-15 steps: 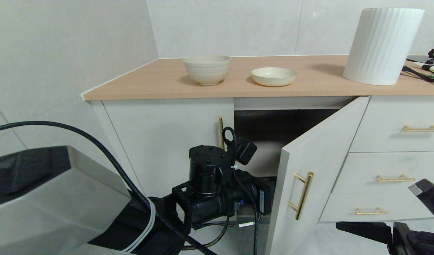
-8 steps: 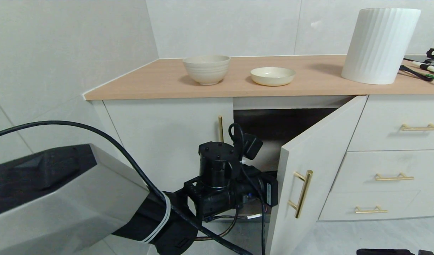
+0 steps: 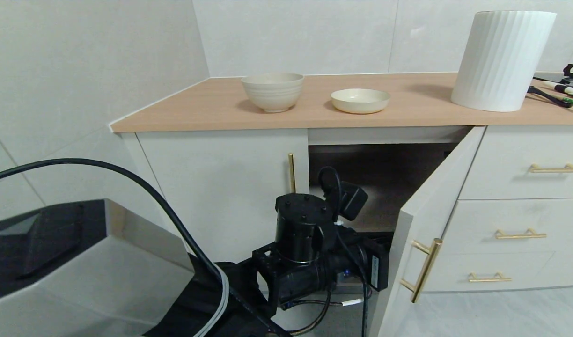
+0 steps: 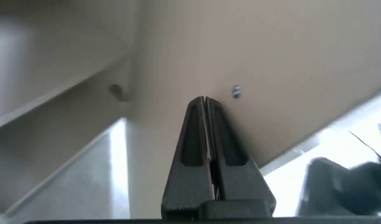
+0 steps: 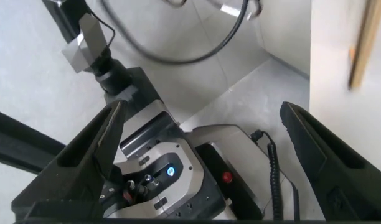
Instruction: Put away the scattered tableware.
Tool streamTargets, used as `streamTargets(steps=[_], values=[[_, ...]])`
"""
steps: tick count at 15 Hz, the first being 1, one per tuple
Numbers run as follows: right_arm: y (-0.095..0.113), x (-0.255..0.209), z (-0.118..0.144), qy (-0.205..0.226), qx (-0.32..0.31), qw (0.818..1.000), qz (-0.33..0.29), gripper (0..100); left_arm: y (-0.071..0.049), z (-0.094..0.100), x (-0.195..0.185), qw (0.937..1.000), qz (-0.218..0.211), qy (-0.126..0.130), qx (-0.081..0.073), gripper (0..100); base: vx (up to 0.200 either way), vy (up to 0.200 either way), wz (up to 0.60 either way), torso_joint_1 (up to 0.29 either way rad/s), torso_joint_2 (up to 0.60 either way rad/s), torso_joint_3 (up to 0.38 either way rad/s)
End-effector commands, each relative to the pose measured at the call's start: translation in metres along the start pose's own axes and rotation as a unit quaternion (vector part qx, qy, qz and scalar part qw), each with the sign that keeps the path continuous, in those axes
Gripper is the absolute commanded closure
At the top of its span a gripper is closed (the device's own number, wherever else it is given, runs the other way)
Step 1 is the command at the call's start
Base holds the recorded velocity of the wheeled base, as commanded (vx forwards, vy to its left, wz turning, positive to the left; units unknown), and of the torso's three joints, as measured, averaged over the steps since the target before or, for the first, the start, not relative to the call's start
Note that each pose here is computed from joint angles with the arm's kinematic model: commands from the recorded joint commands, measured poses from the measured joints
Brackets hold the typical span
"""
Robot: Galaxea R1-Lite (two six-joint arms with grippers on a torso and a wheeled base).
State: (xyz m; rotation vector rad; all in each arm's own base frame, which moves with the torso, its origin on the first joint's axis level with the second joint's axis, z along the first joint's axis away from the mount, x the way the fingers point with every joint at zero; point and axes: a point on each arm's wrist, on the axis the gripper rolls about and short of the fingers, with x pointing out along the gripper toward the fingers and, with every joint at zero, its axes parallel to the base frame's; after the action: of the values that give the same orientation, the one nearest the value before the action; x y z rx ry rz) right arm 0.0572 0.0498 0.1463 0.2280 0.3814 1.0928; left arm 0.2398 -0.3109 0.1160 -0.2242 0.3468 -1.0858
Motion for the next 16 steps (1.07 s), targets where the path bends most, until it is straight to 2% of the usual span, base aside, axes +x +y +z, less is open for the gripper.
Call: streamTargets(steps=[1,4,6,8,10,11,12,13,14,15,16], values=[[0.001,-0.002,0.001,-0.005,-0.004,1.0,0.003,0,-0.011,-0.001,0.002,0.9999,-0.014,0.001,0.003,100,0.0,0.0,0.0,0.0,0.0,0.0],[0.002,-0.002,0.0,-0.002,-0.004,1.0,0.013,0,-0.02,-0.01,0.012,0.9995,-0.026,0.015,0.004,100,0.0,0.0,0.0,0.0,0.0,0.0],[0.004,-0.004,-0.001,-0.001,-0.006,0.999,0.033,0,-0.034,-0.012,0.022,0.9988,-0.045,0.016,0.008,100,0.0,0.0,0.0,0.0,0.0,0.0],[0.006,-0.007,-0.002,-0.001,-0.01,0.999,0.049,0,-0.058,-0.013,0.039,0.9969,-0.071,0.029,0.013,100,0.0,0.0,0.0,0.0,0.0,0.0],[0.008,-0.009,-0.002,-0.002,-0.014,0.998,0.066,0,-0.084,-0.013,0.056,0.9942,-0.102,0.03,0.019,100,0.0,0.0,0.0,0.0,0.0,0.0],[0.011,-0.011,-0.003,-0.002,-0.019,0.996,0.088,0,-0.108,-0.011,0.059,0.9923,-0.12,0.021,0.023,100,0.0,0.0,0.0,0.0,0.0,0.0],[0.011,-0.012,-0.003,-0.002,-0.019,0.996,0.089,0,-0.108,-0.008,0.057,0.9942,-0.105,0.01,0.023,100,0.0,0.0,0.0,0.0,0.0,0.0],[0.011,-0.012,-0.003,-0.001,-0.018,0.996,0.089,0,-0.099,-0.001,0.052,0.9977,-0.064,-0.006,0.02,100,0.0,0.0,0.0,0.0,0.0,0.0],[0.011,-0.011,-0.003,0.002,-0.016,0.996,0.089,0,-0.08,0.008,0.044,0.9994,-0.023,-0.019,0.016,100,0.0,0.0,0.0,0.0,0.0,0.0],[0.01,-0.011,-0.003,0.005,-0.014,0.996,0.089,0,-0.073,0.012,0.039,0.9996,-0.014,-0.022,0.014,100,0.0,0.0,0.0,0.0,0.0,0.0],[0.009,-0.008,-0.003,0.011,-0.009,0.996,0.088,0,-0.051,0.026,0.027,0.9993,0.013,-0.033,0.005,100,0.0,0.0,0.0,0.0,0.0,0.0]])
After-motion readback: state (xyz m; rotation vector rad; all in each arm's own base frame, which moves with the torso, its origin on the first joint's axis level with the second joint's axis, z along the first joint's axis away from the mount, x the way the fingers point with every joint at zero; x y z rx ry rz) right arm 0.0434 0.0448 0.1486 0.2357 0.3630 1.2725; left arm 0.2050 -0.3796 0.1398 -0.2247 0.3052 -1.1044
